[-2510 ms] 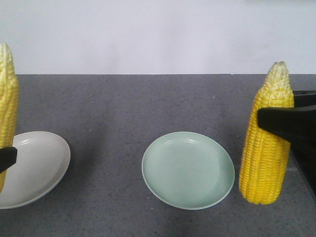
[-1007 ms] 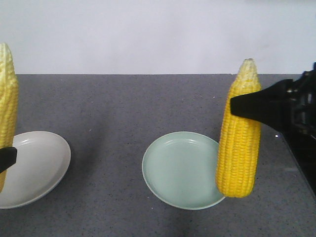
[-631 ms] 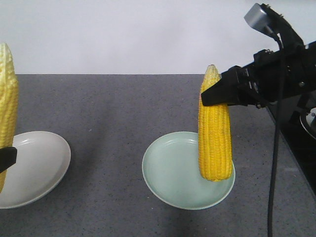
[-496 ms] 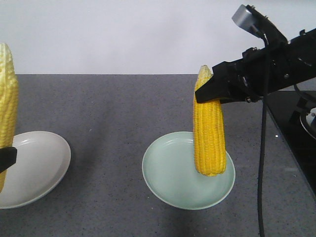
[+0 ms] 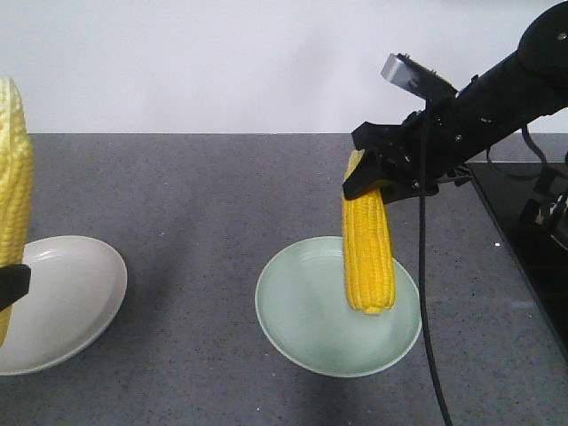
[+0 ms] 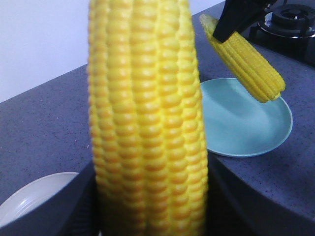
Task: Distribute corn equally
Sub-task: 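Swing the right gripper with its corn cob over the green plate, then lower the corn cob onto the green plate and open the right gripper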
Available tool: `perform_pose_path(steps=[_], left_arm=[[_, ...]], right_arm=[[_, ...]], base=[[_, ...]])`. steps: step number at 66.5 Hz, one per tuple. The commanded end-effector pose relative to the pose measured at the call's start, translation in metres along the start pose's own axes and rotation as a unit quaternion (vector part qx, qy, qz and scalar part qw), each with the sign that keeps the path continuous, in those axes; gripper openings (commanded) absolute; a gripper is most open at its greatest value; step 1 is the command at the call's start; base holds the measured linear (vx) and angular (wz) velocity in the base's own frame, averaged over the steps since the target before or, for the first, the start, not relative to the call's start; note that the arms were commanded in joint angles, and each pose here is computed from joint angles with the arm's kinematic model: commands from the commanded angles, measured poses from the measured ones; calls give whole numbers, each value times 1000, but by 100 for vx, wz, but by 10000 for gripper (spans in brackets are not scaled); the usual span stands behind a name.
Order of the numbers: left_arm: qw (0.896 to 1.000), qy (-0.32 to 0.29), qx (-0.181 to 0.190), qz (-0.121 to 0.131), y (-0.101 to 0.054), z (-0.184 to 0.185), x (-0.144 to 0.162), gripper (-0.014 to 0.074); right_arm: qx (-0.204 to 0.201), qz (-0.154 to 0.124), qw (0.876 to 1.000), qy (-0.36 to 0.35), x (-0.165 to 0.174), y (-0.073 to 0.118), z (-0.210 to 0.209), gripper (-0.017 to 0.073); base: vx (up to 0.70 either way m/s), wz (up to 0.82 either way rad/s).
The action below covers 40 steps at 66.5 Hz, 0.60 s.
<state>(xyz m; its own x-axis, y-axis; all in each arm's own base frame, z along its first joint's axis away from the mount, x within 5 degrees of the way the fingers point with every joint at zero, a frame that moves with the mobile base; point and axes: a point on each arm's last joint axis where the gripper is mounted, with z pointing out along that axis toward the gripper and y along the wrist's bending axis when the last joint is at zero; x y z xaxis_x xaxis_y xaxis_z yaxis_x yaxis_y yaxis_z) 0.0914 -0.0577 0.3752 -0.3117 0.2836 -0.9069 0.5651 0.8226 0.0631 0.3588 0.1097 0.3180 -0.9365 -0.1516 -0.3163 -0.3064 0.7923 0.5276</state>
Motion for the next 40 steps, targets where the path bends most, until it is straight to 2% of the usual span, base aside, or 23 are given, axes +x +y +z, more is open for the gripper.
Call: perform_pose_path(steps=[1, 14, 28, 40], left_arm=[[999, -47, -1, -5, 0, -4, -13, 271], [999, -47, -1, -5, 0, -4, -13, 271], [999, -47, -1, -5, 0, -4, -13, 271], [999, -47, -1, -5, 0, -4, -13, 271]], right_arm=[[-10, -21, 1000, 7, 1, 22, -7, 245], [31, -5, 998, 55, -3, 23, 24, 245], [38, 8, 996, 79, -4, 18, 47, 252], [44, 17, 996, 80, -6, 11, 55, 325]], base=[[0, 0], [0, 0], [0, 0], [0, 0]])
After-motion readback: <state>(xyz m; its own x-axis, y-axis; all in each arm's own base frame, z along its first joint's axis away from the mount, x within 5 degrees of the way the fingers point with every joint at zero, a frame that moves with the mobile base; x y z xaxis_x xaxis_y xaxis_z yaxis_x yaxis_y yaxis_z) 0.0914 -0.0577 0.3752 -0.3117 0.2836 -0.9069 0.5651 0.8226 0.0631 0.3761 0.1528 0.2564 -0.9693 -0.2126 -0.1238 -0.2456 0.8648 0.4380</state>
